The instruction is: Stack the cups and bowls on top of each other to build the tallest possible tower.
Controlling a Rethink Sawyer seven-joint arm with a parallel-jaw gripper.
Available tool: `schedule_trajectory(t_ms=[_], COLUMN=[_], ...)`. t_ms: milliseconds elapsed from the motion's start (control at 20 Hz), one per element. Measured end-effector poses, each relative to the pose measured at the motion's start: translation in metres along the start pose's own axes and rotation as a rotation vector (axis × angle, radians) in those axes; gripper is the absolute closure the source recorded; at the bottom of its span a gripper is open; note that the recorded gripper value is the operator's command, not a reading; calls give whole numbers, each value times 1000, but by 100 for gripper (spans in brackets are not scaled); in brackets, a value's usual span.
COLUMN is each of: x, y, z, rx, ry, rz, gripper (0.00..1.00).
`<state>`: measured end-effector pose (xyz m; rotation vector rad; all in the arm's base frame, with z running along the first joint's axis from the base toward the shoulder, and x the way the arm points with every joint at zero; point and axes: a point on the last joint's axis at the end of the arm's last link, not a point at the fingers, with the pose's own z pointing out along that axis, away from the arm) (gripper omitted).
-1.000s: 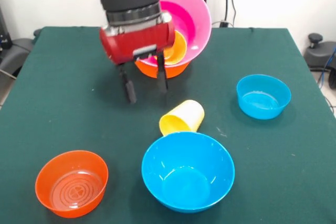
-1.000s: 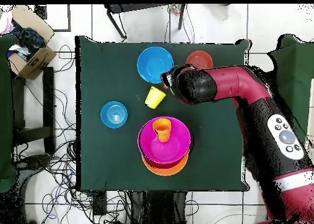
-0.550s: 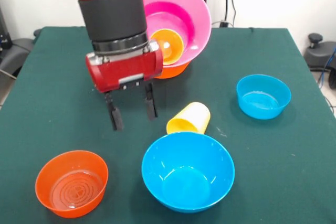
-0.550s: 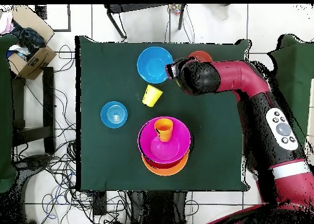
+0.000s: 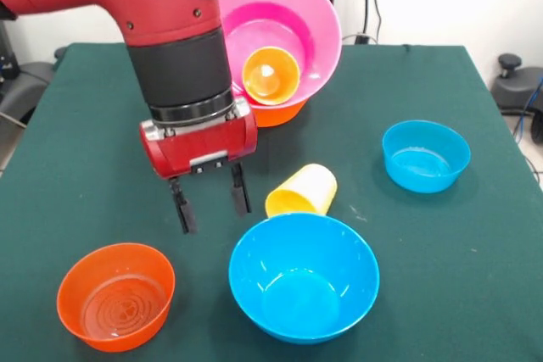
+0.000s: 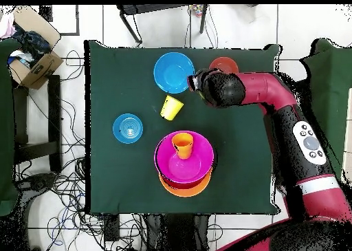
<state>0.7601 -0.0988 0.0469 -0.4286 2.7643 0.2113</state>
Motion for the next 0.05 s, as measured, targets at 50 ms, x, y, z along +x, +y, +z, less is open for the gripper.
schedule_trajectory(t_ms=[50], x=[1], y=[0], z=[2], rx=[-1], ry=[-1], rz=[1], gripper=[0])
